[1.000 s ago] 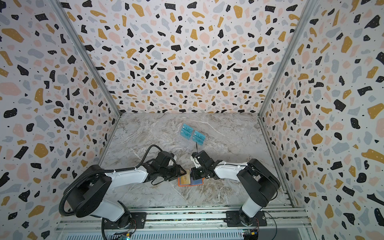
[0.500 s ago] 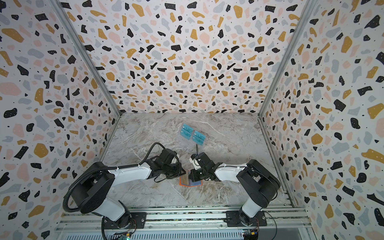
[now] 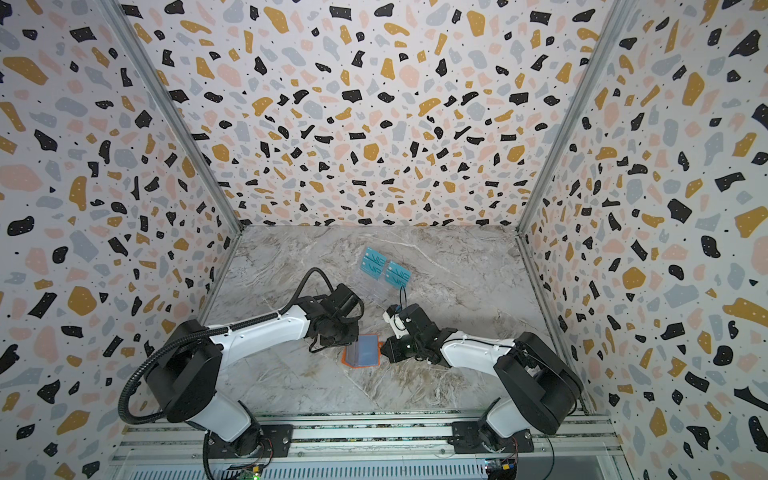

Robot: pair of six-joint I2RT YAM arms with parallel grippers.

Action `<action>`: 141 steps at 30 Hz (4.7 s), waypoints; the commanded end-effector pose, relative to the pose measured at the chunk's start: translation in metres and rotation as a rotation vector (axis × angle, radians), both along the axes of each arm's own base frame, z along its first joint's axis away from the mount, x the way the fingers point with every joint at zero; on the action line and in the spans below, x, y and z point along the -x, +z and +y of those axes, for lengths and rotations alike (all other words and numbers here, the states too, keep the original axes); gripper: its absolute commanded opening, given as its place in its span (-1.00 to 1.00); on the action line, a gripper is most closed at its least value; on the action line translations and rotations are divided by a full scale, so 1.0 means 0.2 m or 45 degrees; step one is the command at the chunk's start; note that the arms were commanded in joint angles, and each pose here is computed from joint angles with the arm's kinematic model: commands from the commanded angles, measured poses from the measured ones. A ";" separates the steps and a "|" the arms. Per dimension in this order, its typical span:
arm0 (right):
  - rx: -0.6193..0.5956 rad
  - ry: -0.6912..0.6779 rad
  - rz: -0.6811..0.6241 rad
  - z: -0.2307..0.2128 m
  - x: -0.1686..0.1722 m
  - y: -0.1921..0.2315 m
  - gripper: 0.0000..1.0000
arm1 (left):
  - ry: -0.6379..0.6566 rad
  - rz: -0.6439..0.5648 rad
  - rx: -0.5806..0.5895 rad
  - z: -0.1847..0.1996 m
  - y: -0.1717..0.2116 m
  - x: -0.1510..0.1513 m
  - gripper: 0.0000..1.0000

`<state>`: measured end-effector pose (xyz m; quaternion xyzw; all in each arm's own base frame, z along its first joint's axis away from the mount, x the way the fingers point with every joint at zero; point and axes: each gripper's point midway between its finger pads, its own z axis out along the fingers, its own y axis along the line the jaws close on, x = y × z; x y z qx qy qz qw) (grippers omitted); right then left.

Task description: Put the credit cards into the card holder

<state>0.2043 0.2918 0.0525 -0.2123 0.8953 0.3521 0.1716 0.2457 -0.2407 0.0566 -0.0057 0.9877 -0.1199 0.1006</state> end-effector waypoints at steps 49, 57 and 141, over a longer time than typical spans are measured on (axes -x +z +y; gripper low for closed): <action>-0.088 0.052 -0.010 -0.06 0.09 0.08 -0.86 | 0.089 -0.176 0.710 -0.28 0.06 0.08 -0.26; -0.103 0.088 -0.017 0.09 0.04 0.04 -0.78 | 0.121 -0.192 0.736 -0.25 0.04 0.06 -0.45; 0.284 -0.122 -0.003 -0.09 -0.15 0.00 -0.89 | -0.206 -0.029 0.134 -0.08 -0.41 0.37 -0.47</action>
